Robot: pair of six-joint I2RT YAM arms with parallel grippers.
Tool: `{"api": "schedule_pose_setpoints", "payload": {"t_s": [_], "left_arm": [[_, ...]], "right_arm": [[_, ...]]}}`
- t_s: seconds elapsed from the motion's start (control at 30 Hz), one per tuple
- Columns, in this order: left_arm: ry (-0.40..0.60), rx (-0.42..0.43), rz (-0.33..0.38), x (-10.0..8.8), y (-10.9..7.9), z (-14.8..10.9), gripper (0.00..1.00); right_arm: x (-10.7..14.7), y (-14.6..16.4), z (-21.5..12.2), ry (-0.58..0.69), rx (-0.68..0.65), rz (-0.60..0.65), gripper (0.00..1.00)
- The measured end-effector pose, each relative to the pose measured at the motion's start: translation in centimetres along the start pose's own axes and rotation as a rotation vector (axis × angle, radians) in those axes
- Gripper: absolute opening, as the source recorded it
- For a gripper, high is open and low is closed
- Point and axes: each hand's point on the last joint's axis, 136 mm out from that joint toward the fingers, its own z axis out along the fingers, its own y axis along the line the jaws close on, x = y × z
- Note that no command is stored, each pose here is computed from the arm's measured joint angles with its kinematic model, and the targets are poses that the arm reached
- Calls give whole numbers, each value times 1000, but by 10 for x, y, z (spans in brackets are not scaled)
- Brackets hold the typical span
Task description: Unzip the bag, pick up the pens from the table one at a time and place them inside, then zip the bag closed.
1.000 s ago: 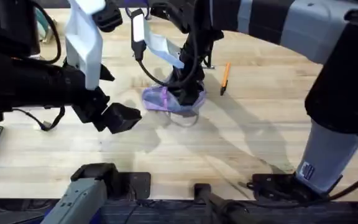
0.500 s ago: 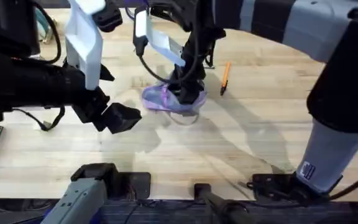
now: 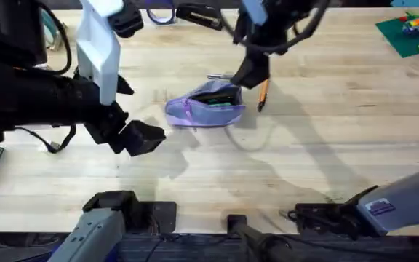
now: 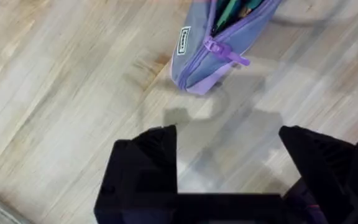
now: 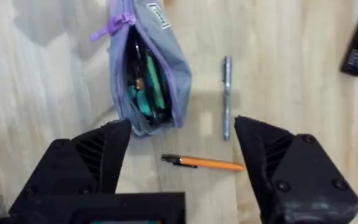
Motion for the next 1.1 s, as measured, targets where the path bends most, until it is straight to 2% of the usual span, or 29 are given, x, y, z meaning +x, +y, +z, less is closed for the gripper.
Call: {"api": "schedule_pose_setpoints", "payload": {"t_s": [0.2,0.43,0.53,0.8,1.1], "left_arm": [[0,0,0,0,0,0,993],[0,0,0,0,0,0,993],[0,0,0,0,0,0,993],[0,0,0,0,0,0,993],[0,0,0,0,0,0,993]], "right_arm": [[4,-17,-25,-41,83,90,995],[14,-55,-40,-112,183,370,996],[17,-62,-43,-125,197,445,996],[19,-60,-42,-125,188,507,997],[19,-61,-43,-127,193,515,996]]}}
